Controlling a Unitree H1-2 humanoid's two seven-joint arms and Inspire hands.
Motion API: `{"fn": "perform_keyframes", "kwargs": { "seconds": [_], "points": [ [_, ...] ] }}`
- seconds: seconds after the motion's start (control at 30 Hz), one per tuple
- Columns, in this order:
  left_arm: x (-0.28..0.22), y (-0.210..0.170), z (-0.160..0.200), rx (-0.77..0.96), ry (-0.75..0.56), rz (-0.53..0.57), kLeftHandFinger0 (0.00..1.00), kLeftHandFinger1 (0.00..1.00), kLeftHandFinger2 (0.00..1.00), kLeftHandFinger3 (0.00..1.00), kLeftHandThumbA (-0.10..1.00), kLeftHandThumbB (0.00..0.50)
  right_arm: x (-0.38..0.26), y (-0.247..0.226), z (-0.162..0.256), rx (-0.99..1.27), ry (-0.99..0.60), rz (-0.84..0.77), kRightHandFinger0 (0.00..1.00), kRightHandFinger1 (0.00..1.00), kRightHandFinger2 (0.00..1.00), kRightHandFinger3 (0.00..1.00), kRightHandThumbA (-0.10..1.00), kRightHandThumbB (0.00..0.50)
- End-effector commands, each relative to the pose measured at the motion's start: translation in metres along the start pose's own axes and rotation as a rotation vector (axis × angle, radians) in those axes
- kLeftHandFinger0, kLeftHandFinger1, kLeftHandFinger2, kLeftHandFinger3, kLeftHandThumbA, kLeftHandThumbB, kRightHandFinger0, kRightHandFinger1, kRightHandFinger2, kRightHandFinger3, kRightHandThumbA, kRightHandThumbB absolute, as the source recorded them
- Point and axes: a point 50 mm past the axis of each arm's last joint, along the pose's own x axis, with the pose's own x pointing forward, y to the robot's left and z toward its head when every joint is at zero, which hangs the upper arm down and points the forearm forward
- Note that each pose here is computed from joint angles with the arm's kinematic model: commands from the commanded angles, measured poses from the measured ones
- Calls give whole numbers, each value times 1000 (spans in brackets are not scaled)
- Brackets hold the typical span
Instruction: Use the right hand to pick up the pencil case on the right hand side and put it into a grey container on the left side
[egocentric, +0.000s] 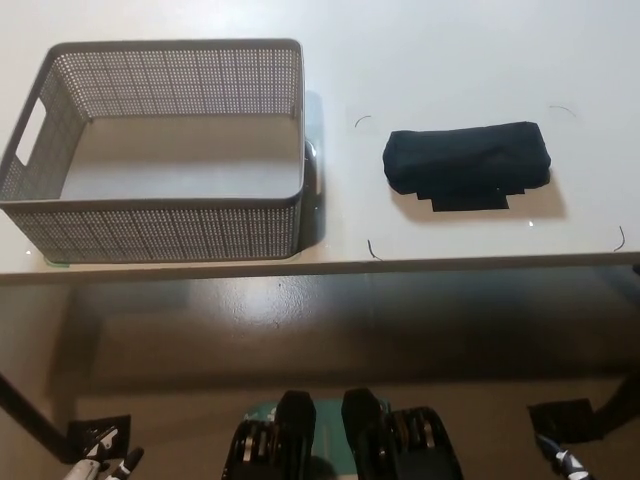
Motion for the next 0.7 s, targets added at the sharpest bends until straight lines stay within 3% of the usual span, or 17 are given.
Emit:
{"fn": "perform_keyframes", "kwargs": {
  "seconds": [0.0, 0.13, 0.23, 0.4, 0.47, 0.57, 0.67],
  "points": [
    [2, 22, 8, 63, -113, 29, 1000, 996, 1000, 1000, 1000, 270, -30, -59, 85, -218, -303, -171, 1000, 1000, 1000, 1000, 1000, 403],
    [3, 21, 8, 65, -111, 31, 1000, 996, 1000, 1000, 1000, 293, -48, -71, 117, -241, -402, -232, 1000, 1000, 1000, 1000, 989, 389],
    [1, 21, 8, 60, -107, 26, 1000, 1000, 1000, 1000, 1000, 283, -58, -76, 134, -258, -456, -260, 1000, 1000, 1000, 1000, 965, 380],
    [2, 23, 8, 78, -107, 22, 1000, 1000, 1000, 1000, 1000, 276, -72, -85, 164, -300, -527, -337, 1000, 1000, 1000, 1000, 989, 427],
    [3, 24, 9, 85, -101, 14, 1000, 1000, 1000, 1000, 1000, 289, -73, -92, 174, -325, -558, -356, 1000, 1000, 1000, 1000, 969, 407],
    [3, 25, 9, 89, -104, 11, 1000, 1000, 1000, 1000, 1000, 281, -66, -109, 185, -412, -580, -367, 1000, 1000, 1000, 1000, 995, 416],
    [1, 24, 8, 98, -107, 2, 1000, 1000, 1000, 1000, 1000, 279, -58, -126, 201, -528, -564, -381, 1000, 1000, 1000, 1000, 1000, 468]
  ]
}}
